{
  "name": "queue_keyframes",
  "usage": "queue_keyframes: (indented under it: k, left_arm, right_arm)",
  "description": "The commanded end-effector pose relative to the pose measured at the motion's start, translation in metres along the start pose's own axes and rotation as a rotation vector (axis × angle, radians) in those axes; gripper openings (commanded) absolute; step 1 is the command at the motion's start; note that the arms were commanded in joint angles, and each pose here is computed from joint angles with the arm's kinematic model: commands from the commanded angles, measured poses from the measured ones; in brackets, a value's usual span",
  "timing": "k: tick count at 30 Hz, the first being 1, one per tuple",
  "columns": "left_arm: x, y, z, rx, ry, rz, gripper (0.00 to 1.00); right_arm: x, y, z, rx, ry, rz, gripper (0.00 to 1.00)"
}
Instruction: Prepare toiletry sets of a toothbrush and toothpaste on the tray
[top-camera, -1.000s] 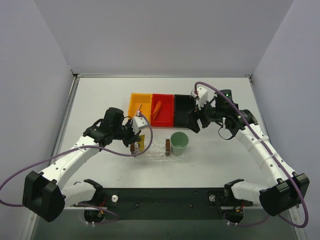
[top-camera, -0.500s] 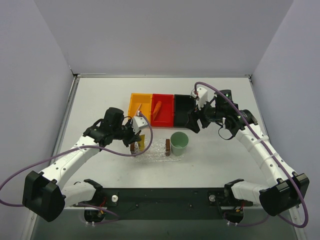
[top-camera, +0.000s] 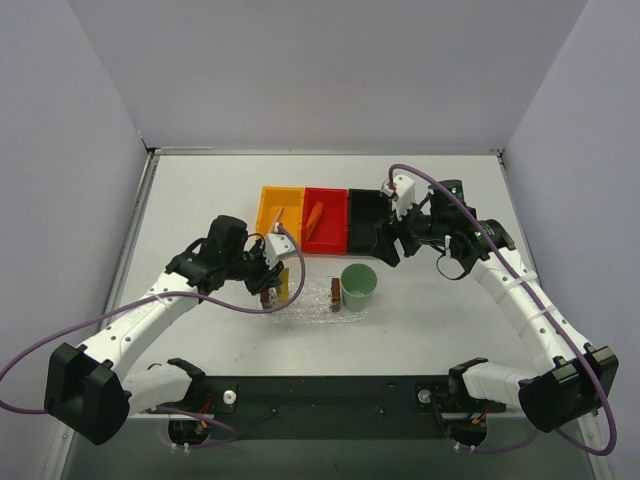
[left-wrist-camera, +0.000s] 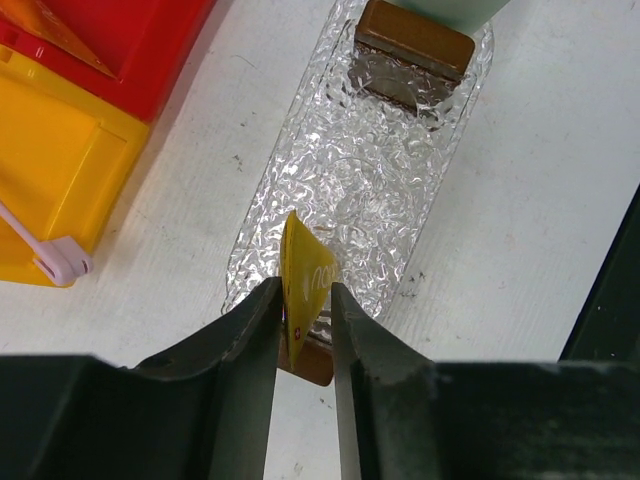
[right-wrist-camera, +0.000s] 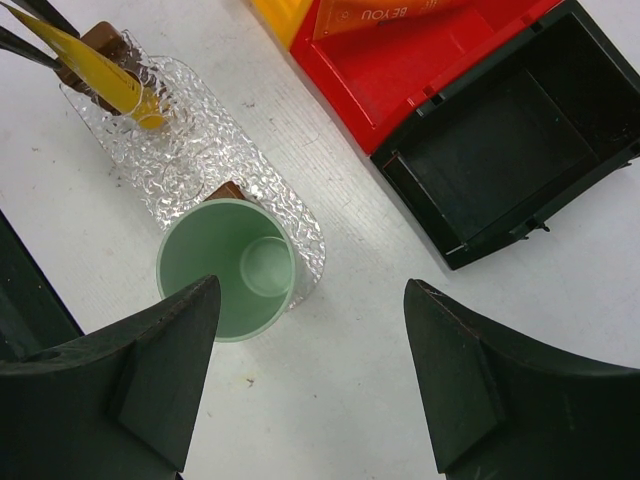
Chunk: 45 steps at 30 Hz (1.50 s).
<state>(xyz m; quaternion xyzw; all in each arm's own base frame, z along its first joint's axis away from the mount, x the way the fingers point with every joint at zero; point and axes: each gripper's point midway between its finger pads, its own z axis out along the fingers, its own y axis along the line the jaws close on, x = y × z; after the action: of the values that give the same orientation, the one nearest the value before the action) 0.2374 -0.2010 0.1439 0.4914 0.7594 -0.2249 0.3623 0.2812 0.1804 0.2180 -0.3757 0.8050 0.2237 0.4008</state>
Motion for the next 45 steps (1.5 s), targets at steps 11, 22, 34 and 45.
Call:
queue_keyframes:
  k: [11, 22, 34, 45]
  left_arm:
    - [-0.037, 0.010, -0.030, -0.088, -0.102, 0.057, 0.70]
    - [-0.086, 0.023, -0.073, -0.169, -0.266, 0.053, 0.80]
    - [-0.137, 0.053, -0.079, -0.236, -0.354, 0.028, 0.82]
    - [-0.171, 0.120, -0.028, -0.267, -0.161, -0.017, 0.81]
  right_arm:
    - [-0.003, 0.000, 0.004, -0.021, -0.019, -0.005, 0.69]
    - [-0.029, -0.017, 0.006, 0.041, -0.026, 0.005, 0.69]
    - [-0.067, -0.052, 0.058, 0.187, 0.042, 0.078, 0.66]
    - [-0.053, -0.081, 0.036, 0.325, 0.043, 0.147, 0.65]
